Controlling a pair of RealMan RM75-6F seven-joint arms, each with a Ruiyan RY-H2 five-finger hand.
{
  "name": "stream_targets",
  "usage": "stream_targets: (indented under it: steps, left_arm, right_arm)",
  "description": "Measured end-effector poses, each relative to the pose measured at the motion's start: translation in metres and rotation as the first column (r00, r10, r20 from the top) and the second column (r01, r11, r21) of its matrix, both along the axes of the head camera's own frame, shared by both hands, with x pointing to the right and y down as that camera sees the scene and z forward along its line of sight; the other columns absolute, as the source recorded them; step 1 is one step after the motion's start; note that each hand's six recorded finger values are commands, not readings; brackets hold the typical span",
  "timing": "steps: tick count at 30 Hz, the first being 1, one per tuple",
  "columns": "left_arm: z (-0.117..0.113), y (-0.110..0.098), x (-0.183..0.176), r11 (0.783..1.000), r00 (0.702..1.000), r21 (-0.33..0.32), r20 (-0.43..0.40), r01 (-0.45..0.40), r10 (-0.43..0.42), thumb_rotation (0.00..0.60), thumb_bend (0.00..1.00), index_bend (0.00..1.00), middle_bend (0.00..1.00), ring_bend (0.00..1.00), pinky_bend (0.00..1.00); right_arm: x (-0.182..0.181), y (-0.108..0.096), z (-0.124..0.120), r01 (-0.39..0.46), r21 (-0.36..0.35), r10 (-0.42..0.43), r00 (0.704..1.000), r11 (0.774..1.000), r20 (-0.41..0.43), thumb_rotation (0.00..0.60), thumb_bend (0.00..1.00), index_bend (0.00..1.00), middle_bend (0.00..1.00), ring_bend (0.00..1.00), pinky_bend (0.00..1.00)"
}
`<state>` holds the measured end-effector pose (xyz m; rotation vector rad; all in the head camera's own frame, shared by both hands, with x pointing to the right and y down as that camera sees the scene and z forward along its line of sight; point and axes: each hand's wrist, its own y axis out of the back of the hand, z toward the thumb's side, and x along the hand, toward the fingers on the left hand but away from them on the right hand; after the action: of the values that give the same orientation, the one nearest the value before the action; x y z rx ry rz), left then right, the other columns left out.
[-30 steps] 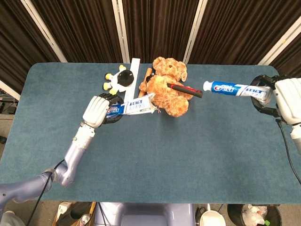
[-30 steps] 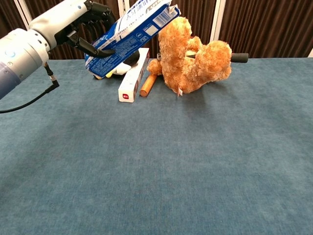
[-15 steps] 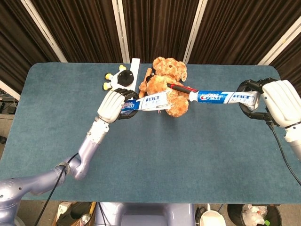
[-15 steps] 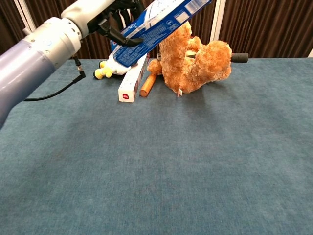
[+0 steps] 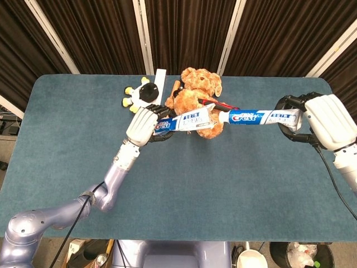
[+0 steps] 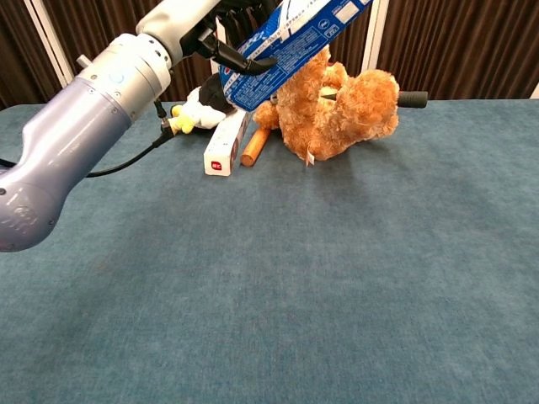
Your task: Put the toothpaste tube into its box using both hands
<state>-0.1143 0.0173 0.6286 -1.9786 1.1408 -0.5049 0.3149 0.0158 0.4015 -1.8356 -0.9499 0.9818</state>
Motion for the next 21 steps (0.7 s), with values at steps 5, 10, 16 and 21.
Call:
stream_targets:
  steps: [5, 10, 16, 21]
  left_arm:
    - [-0.001, -0.001, 0.009, 1.000, 1.000, 0.005, -0.014, -0.004, 0.004, 0.600, 0.39, 0.44, 0.51, 0.46, 0.45]
    - [-0.001, 0.000, 0.019, 1.000, 1.000, 0.004, -0.021, -0.020, 0.020, 0.600, 0.39, 0.44, 0.51, 0.46, 0.45]
    - [-0.002, 0.005, 0.027, 0.998, 0.998, 0.012, -0.018, -0.053, 0.054, 0.600, 0.39, 0.44, 0.51, 0.46, 0.45]
    - [-0.003, 0.007, 0.029, 0.998, 0.998, 0.022, -0.016, -0.060, 0.061, 0.600, 0.39, 0.44, 0.51, 0.46, 0.45]
  right_arm:
    - [-0.005, 0.002, -0.001, 0.006, -0.001, -0.006, 1.000, 1.000, 0.017, 0.600, 0.44, 0.81, 0.61, 0.56, 0.47]
    - [-0.007, 0.002, -0.003, 0.004, 0.001, -0.004, 0.999, 1.000, 0.032, 0.600, 0.44, 0.81, 0.61, 0.56, 0.47]
    - [-0.004, 0.001, -0.005, 0.000, 0.006, 0.000, 0.999, 1.000, 0.033, 0.600, 0.44, 0.81, 0.61, 0.56, 0.47]
    - [-0.004, 0.002, -0.005, -0.003, -0.001, 0.004, 0.999, 1.000, 0.047, 0.600, 0.44, 0.81, 0.61, 0.56, 0.47]
